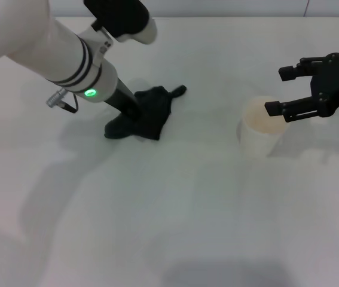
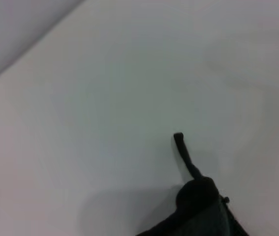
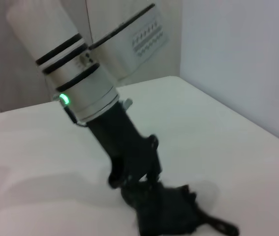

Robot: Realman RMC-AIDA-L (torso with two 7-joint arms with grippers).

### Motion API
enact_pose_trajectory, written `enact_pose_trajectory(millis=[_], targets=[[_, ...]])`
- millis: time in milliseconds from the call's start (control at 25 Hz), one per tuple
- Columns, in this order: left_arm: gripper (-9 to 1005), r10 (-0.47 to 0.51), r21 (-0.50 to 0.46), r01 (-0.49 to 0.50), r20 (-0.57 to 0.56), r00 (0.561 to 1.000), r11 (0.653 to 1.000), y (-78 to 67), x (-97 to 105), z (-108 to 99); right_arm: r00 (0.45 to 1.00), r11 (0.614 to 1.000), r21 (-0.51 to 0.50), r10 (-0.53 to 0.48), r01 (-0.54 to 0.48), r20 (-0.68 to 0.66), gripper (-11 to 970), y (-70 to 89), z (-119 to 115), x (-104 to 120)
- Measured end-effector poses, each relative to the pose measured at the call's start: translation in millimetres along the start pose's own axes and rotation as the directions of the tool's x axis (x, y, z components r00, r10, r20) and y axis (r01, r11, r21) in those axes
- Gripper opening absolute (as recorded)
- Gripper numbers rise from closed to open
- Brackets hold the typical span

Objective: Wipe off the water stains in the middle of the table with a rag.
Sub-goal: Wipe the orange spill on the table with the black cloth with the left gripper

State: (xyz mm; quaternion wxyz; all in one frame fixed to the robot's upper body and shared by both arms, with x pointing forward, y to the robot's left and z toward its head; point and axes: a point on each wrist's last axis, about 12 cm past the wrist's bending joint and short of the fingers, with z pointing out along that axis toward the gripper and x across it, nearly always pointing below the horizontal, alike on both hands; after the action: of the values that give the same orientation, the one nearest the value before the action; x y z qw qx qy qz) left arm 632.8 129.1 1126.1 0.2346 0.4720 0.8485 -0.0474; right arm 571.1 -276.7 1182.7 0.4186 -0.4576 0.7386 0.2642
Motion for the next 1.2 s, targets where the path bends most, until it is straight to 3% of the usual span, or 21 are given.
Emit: enact_pose_trajectory(millis=[240,520,760,920,1200], targets=[[71,0.096,0.052,-0.095,-0.008,0.995,0.994,-18.3,-3.4,-5.9,1.0,1.0,0.015,0.016,-0.016,0.015,845,-2.5,-4.5,1.3],[75,0.135,0.046,-0.134,-0.03,0.99,0.99,-24.5,-1.7,-6.7,1.0,1.0,0.02,0.013,-0.013,0.017,845,-3.6,-4.7,-0.1],[82,-0.024,-0.018,0.022,-0.093,0.995,1.0,-11.6,-2.3,-14.5,1.0,1.0,0.02,0.012,-0.012,0.016,845,-4.1,-4.9,-0.3],[86,-0.128,0.003,0.129,-0.106,0.986,0.992,-1.2,-4.5,-25.6,1.0,1.0,0.02,0.005,-0.005,0.018,845,-5.0,-4.4,-3.1],[93,-0.183,0.045,0.194,-0.187,0.965,0.98,2.2,-3.1,-40.4,1.0,1.0,0.02,0.002,-0.002,0.018,845,-5.1,-5.1,-4.0]])
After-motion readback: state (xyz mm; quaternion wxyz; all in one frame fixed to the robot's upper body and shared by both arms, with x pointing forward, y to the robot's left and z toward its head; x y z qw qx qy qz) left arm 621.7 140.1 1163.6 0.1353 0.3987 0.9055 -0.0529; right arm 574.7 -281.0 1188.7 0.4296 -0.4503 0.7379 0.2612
